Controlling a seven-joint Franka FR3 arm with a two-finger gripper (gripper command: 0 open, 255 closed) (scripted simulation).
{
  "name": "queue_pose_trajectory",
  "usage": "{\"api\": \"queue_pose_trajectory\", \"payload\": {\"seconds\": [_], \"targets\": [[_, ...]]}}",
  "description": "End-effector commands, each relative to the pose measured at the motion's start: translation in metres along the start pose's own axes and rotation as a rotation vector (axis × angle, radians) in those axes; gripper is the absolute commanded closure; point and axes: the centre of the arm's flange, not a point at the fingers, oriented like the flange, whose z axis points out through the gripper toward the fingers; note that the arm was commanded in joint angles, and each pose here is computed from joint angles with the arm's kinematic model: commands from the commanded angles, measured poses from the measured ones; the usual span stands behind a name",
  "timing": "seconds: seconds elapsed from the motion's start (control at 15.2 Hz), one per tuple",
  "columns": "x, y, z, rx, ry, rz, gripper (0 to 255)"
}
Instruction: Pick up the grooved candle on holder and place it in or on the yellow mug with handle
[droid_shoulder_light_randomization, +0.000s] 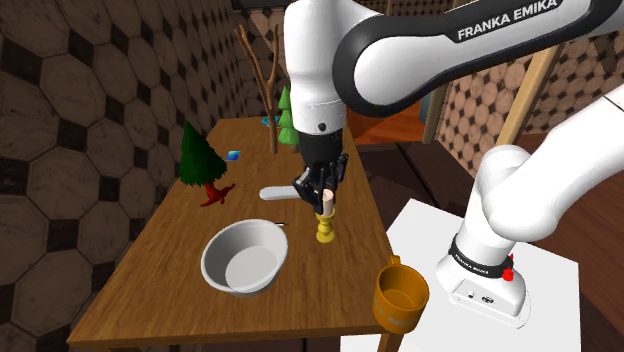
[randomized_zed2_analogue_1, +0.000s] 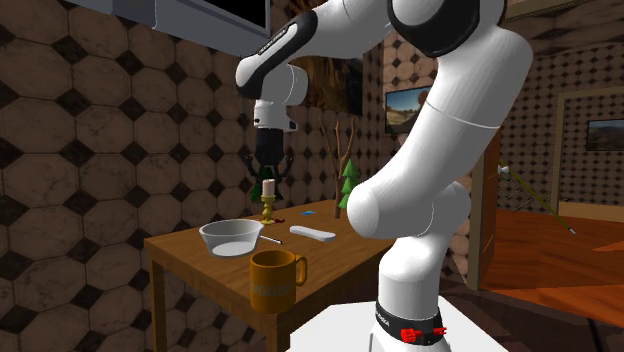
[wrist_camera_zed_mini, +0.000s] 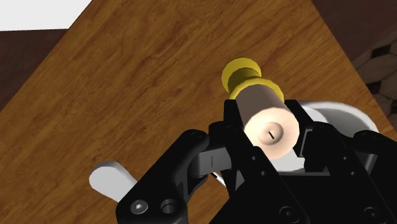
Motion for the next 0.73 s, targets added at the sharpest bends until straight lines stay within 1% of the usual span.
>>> {"api": "queue_pose_trajectory", "payload": {"seconds": [0.0,0.4,0.66], "targets": [[-0.001,0.0,-0.011,0.0,0.0,0.0,255],[-0.003,-0.001,-0.039,0.0,0.0,0.0,255],[-0.054,0.007,-0.05,0.0,0.0,0.0,255]]}}
